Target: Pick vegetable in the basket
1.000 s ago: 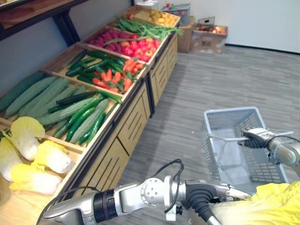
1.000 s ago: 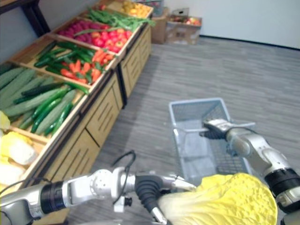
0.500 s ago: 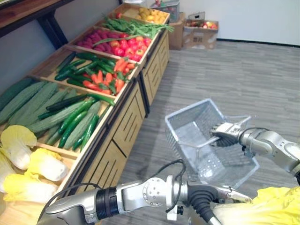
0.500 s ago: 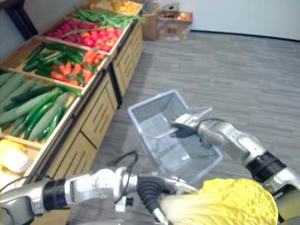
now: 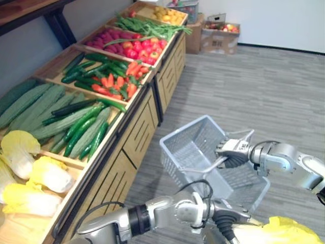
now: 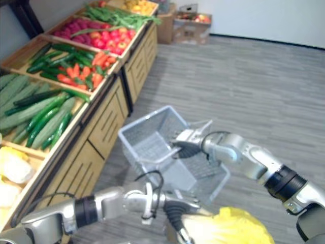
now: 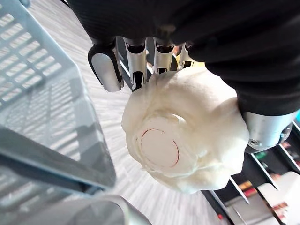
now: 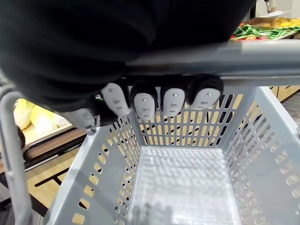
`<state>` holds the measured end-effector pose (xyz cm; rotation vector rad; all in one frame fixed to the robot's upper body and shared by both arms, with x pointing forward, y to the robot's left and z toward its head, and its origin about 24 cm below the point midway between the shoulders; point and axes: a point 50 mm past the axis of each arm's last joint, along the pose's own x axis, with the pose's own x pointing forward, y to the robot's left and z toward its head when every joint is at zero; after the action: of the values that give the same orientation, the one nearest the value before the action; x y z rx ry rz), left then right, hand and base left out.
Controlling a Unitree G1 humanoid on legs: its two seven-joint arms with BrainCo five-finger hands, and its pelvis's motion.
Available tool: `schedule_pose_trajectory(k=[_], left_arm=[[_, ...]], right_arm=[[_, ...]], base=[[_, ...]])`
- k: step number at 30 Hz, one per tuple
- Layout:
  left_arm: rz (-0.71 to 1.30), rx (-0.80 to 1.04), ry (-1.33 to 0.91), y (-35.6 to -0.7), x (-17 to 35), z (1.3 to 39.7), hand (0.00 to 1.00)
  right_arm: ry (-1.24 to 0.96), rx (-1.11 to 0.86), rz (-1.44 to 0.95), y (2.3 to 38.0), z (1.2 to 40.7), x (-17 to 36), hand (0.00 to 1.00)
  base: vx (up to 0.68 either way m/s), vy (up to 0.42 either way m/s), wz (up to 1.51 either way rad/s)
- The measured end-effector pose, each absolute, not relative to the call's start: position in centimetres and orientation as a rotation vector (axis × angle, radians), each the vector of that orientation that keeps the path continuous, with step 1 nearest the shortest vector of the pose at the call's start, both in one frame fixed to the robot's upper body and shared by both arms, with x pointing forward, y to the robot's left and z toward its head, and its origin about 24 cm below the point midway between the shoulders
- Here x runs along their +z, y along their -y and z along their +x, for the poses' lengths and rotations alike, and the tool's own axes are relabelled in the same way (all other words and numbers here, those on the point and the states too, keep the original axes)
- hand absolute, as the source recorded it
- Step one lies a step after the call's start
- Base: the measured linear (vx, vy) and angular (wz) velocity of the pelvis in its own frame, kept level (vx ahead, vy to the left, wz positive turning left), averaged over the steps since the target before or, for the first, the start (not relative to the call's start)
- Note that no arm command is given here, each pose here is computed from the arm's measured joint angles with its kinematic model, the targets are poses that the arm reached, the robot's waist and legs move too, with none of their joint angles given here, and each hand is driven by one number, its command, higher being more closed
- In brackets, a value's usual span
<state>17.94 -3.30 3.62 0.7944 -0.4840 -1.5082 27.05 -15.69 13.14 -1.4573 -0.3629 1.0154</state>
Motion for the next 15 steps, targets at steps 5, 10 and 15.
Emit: schedule_pose_trajectory(k=[5,10,15], left_arm=[[0.8,-1.299,0.399,4.0,3.0,20.6,1.0],[0.793,-1.03,0.293,4.3,2.6,23.5,1.0],[0.739,-0.85,0.204,4.3,2.7,25.2,1.0]], right_arm=[[0.351,0.962,-1.396,15.8,27.0,12.9,1.0],[0.27,0.874,-1.333,17.3,26.7,12.0,1.0],[0.248,0.831,-1.282,17.7,26.4,11.5,1.0]], base=[[-0.02,0.02,0.11],[-0.02,0.031,0.12],[-0.02,0.013,0.07]])
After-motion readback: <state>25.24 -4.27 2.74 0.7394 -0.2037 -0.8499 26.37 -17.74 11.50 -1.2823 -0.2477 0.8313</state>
